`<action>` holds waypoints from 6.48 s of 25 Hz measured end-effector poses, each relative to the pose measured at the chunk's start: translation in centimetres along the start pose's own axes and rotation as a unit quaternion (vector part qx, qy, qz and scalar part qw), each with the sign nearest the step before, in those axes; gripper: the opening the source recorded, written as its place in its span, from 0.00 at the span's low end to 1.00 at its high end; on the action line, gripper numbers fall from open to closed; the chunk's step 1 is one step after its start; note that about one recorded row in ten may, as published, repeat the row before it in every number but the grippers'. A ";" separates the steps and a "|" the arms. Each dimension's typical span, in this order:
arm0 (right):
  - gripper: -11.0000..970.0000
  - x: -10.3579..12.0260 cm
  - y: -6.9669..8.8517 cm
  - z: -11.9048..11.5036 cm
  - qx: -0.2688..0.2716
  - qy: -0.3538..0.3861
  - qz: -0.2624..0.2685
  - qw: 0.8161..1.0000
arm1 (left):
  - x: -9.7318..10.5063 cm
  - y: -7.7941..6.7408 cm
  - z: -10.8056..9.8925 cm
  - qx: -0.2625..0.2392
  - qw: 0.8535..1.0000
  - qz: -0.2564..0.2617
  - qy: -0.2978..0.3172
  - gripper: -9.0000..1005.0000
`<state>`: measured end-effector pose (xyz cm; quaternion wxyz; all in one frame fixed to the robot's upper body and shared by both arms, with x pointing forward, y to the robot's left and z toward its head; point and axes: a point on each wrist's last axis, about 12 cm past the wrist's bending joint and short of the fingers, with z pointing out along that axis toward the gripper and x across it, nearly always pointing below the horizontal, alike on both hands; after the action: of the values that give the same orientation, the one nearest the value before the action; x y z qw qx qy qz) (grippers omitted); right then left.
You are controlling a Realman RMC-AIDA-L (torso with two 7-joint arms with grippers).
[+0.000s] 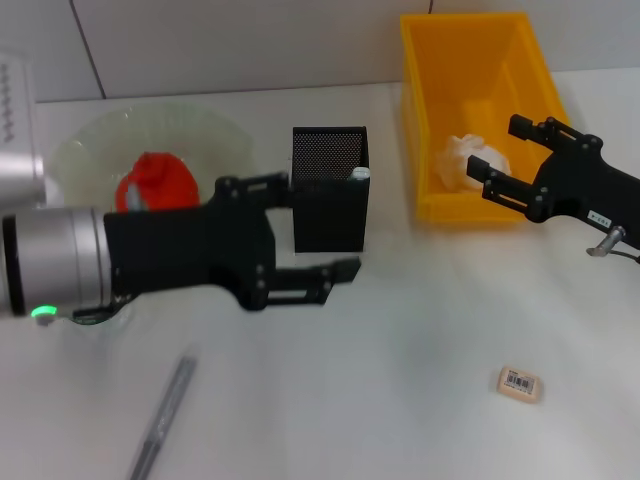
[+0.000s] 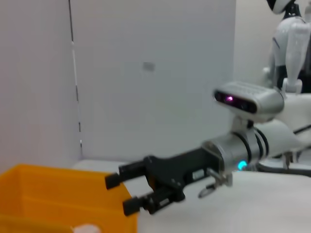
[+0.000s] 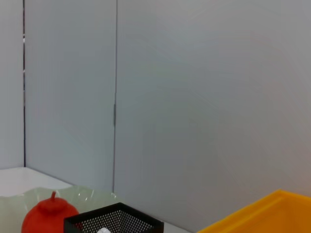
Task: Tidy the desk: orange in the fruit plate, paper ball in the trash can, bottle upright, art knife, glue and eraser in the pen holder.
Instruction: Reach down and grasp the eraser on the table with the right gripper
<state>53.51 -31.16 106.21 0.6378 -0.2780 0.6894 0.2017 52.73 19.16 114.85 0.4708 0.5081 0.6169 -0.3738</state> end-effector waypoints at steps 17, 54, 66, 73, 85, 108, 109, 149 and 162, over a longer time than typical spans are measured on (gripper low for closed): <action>0.79 -4.6 -0.8 -0.4 -0.099 0.056 0.016 0.993 | 2.3 -1.8 -1.6 0.012 1.000 -0.023 0.012 0.78; 0.79 -13.8 1.9 3.4 -0.137 0.457 -0.010 0.879 | 3.5 -2.7 -1.3 0.032 0.999 -0.009 0.024 0.78; 0.79 -13.0 4.0 4.9 -0.165 0.527 -0.008 0.834 | 3.8 -2.7 -1.1 0.037 0.999 -0.011 0.034 0.78; 0.79 -11.6 4.7 5.3 -0.179 0.554 0.012 0.813 | 3.8 -2.7 -1.1 0.037 0.999 -0.002 0.033 0.78; 0.79 -10.8 4.7 5.1 -0.170 0.581 0.010 0.796 | 4.1 -2.8 -1.1 0.037 0.999 -0.005 0.034 0.78; 0.79 -10.8 6.2 6.2 -0.173 0.621 -0.037 0.764 | 4.0 -2.8 -1.1 0.039 0.999 -0.003 0.034 0.78; 0.79 -10.7 6.3 6.2 -0.173 0.623 -0.040 0.762 | 4.0 -2.8 -1.1 0.039 0.999 -0.003 0.034 0.78; 0.79 -9.2 7.8 7.7 -0.163 0.641 -0.073 0.746 | 4.3 -3.1 -1.0 0.044 0.998 0.000 0.035 0.78; 0.79 -8.8 8.2 7.9 -0.162 0.646 -0.078 0.742 | 4.4 -3.1 -0.8 0.046 0.998 -0.003 0.036 0.78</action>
<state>54.59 -18.84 113.44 -0.0008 -0.4934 0.8692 0.0321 49.39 20.52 110.81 0.4237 0.5402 0.6170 -0.3847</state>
